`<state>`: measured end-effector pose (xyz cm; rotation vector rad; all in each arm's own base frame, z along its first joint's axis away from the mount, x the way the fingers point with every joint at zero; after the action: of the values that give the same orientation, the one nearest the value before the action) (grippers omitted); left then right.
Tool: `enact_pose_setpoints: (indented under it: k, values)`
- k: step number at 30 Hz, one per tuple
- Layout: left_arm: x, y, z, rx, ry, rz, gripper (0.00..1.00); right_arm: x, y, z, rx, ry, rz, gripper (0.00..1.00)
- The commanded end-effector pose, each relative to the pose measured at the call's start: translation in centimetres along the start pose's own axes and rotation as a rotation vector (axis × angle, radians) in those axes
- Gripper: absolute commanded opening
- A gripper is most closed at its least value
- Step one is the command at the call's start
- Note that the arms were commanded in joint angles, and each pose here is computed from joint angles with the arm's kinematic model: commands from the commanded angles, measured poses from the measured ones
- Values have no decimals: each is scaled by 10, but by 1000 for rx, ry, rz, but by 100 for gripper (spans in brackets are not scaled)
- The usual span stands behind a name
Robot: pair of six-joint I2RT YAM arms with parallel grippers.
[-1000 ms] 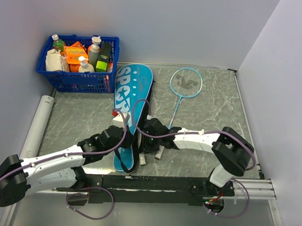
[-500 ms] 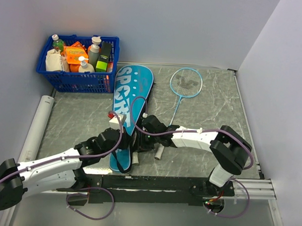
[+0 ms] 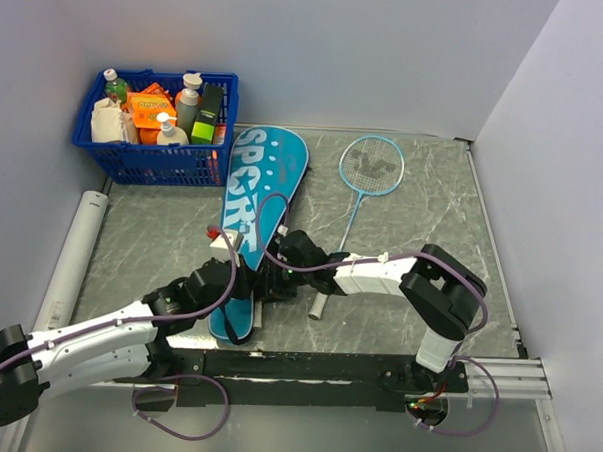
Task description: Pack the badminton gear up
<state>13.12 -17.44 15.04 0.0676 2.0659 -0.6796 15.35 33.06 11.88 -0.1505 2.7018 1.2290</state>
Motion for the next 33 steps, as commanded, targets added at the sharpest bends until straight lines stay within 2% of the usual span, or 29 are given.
enact_pose_setpoints:
  k: [1,4,12,15,16,19,22,33]
  values:
    - [9,-14,-9,130,79,-36,1,-50,27,-5,-154,-298,-81,50]
    - [10,-14,-9,128,78,-38,1,-46,22,-11,-122,-293,-89,57]
    - [9,-17,-5,134,81,-32,1,-25,-4,-32,-42,-295,-84,60]
    - [7,-20,-3,142,77,-28,1,-16,-10,-39,-50,-291,-73,52]
    - [6,-20,-3,142,76,-27,1,-14,-11,-40,-59,-290,-64,45]
    - [5,-23,-1,144,78,-20,1,-5,-17,-42,-83,-283,-50,35]
    - [4,-24,1,144,81,-16,1,1,-19,-39,-113,-266,-41,29]
    - [3,-24,1,134,79,-15,1,20,-22,-25,-204,-212,-34,34]
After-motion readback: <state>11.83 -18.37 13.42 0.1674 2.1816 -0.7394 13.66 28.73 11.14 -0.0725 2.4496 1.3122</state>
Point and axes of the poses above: each gripper's point midway between its finger pads, its own z axis out along the fingers, its own y axis along the line the jaws close on, x = y × z, the point moved 9 cm from there along -z, back along the fingers, and after that the axes turned 1 degree about -z, right-handed, at the moved point
